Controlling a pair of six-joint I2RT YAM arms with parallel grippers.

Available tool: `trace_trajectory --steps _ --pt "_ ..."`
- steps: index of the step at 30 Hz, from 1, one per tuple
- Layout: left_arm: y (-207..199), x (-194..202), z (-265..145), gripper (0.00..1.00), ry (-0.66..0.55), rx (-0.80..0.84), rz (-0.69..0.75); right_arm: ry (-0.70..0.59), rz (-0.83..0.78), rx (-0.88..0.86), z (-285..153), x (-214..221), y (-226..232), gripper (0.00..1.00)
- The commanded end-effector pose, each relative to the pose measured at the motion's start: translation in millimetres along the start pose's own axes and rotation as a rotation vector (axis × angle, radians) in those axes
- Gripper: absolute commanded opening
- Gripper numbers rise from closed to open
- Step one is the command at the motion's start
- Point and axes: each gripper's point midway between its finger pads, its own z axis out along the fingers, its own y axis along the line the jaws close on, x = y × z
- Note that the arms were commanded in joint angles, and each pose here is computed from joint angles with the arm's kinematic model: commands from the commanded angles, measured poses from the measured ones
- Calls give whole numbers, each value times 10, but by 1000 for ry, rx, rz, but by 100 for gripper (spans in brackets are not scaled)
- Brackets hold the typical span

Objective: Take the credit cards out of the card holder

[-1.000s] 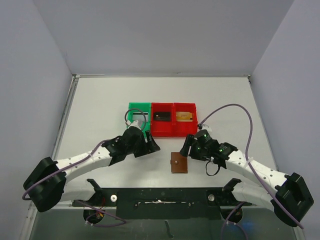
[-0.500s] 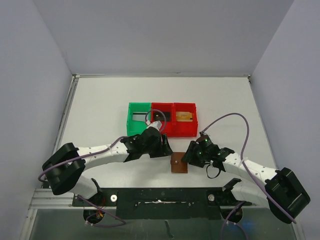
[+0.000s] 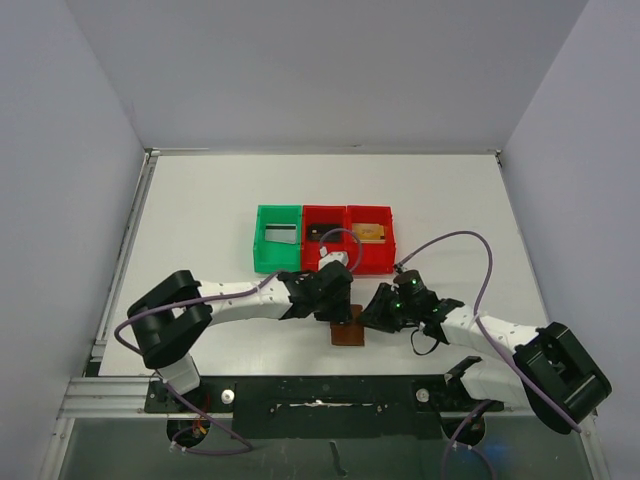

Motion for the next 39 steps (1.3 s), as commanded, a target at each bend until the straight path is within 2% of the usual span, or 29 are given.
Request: trace_trajectory --steps 1,8,12,16,24,30,36,39 --pt "119 19 13 33 -1 -106 52 -3 -1 -71 10 -61 156 27" --pt "258 46 -75 42 1 -222 84 -10 -5 -29 11 -92 110 29" --pt "207 -74 -203 52 -50 -237 95 -9 -9 -12 9 -89 76 30" --pt "254 -31 -137 53 -33 -267 114 -7 -14 1 23 -92 52 30" --pt "256 194 51 44 13 -286 135 26 -33 -33 62 -61 122 34" --pt "341 205 64 24 11 -318 144 66 -52 -114 92 -4 249 37" --pt "185 194 60 17 -8 -213 138 87 -90 -222 87 19 454 31" --pt "97 173 34 16 -22 -148 119 72 -89 -208 79 -6 443 37"
